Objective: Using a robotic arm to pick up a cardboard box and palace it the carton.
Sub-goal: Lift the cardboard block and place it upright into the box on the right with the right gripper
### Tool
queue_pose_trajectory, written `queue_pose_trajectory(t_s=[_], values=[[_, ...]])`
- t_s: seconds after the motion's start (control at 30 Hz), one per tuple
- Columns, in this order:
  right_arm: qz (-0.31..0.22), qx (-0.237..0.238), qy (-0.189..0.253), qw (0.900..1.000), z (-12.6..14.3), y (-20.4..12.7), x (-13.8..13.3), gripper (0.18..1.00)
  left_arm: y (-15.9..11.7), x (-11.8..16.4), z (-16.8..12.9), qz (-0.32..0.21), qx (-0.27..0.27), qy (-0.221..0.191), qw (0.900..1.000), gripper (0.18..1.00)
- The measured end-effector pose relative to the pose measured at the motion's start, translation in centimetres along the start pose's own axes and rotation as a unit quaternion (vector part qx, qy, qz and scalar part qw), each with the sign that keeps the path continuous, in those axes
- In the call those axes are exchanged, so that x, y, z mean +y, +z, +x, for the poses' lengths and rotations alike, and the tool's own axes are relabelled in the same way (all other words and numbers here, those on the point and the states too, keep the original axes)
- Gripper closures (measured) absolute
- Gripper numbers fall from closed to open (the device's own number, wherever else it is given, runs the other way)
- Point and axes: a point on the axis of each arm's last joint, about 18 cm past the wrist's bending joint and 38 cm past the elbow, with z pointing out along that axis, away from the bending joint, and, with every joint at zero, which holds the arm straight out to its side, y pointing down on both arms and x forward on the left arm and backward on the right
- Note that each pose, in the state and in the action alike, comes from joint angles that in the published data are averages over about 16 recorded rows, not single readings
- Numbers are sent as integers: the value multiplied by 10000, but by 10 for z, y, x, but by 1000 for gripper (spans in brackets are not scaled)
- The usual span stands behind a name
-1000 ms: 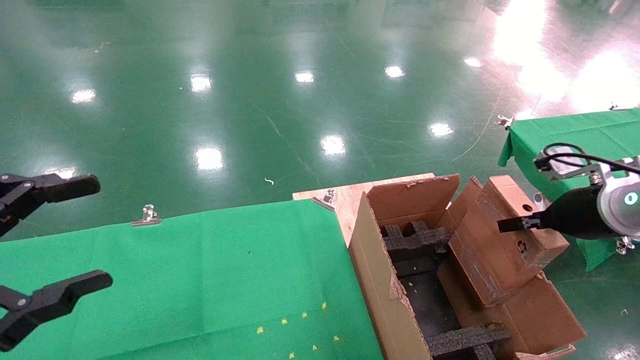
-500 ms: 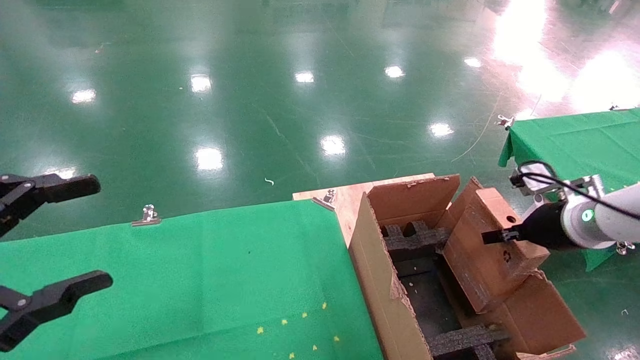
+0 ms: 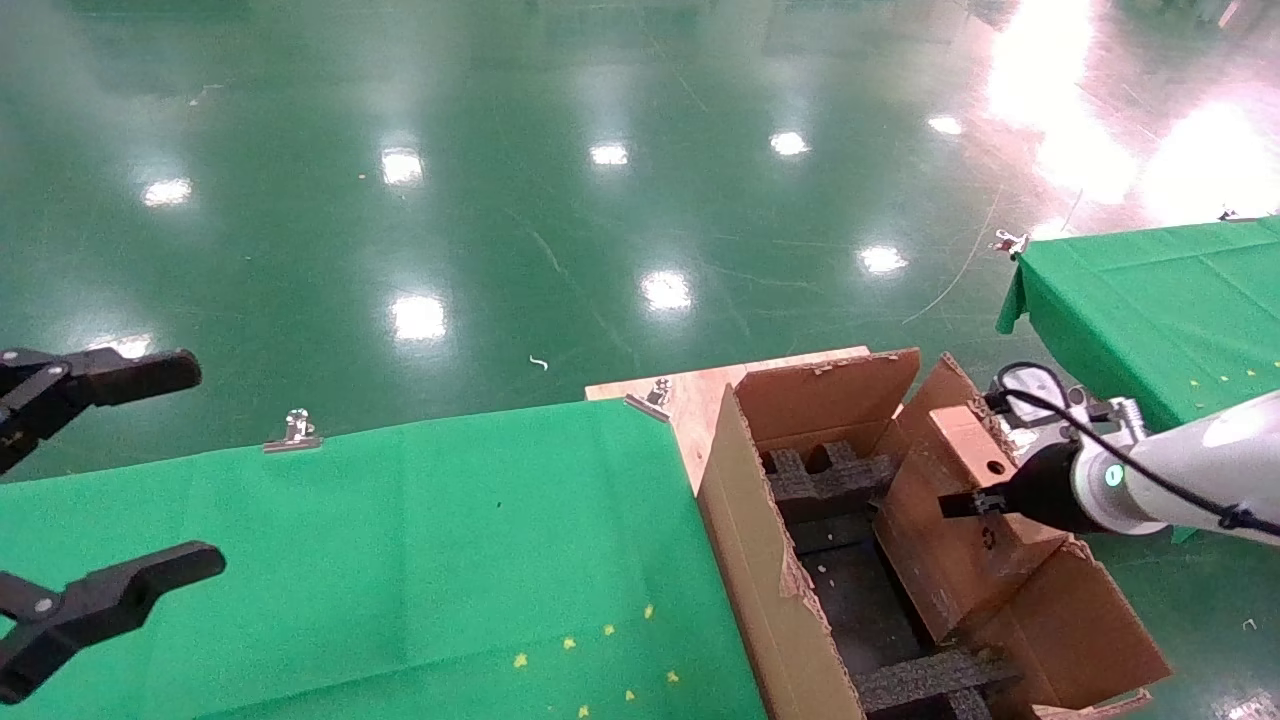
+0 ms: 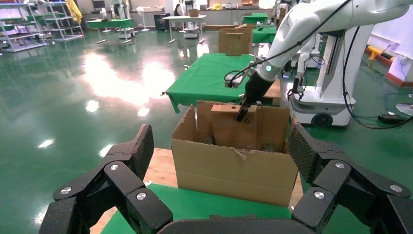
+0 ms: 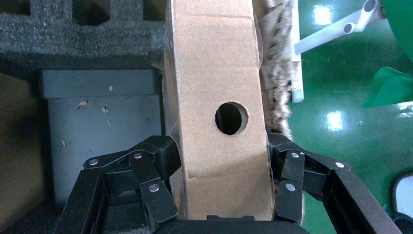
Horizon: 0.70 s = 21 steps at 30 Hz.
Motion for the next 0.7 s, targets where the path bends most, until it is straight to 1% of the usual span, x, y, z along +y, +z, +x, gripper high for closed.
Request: queue_pose_trajectory(t_s=[0.3, 0.7], values=[[-112, -26, -98, 9999, -13, 30, 13, 858, 0, 0, 0, 0, 0, 0, 10000, 184], [-422, -154, -149, 9989, -26, 63, 30, 858, 0, 0, 0, 0, 0, 0, 10000, 184]])
